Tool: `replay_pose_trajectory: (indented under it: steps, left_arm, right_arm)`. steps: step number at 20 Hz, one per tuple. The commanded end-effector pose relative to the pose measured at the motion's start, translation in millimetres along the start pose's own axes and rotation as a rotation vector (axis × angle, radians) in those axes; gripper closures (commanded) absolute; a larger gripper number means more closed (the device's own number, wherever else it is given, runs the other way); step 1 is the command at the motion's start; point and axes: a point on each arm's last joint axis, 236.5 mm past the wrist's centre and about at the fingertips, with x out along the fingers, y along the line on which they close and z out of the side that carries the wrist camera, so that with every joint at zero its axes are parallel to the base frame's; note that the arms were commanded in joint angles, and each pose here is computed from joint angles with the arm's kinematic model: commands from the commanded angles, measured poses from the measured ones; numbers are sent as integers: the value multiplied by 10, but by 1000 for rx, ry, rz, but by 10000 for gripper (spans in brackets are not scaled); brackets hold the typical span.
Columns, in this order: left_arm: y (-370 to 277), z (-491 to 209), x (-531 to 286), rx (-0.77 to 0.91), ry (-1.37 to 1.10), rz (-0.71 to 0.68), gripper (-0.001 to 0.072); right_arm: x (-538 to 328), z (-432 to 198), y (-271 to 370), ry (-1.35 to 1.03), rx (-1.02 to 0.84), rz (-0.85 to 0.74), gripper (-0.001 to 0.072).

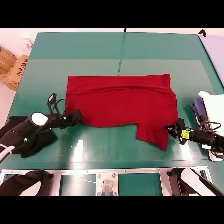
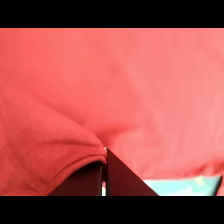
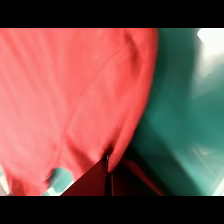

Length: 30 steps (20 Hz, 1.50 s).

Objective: Fold the shirts.

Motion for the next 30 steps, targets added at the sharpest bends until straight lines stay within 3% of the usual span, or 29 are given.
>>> replay_pose_trajectory:
  steps: [1, 5, 7, 13, 18, 25, 30]
  left_arm:
    - [59, -110, -144, 134, 120, 103, 689]
    - [586, -221, -528, 269, 285, 401, 689]
    - [725, -299, -632, 289, 340, 463, 689]
    - [728, -296, -639, 311, 347, 463, 688]
    - [322, 174, -642, 412, 210, 389, 689]
    - [-54, 889, -280, 449, 170, 383, 689]
    - [24, 1392, 117, 480, 160, 471, 689]
  right_arm:
    - [-70, -156, 135, 87, -37, 27, 698]
    - [-303, -100, -51, 61, -66, -148, 698]
    - [-482, -26, -63, 5, -115, -218, 698]
    - [-740, 16, -14, -37, -154, -294, 698]
    - [-689, 235, 642, -131, -216, -79, 698]
    - [-268, 874, 1432, -101, -286, -5, 697]
    - [368, 1423, 1785, -25, -326, -7, 697]
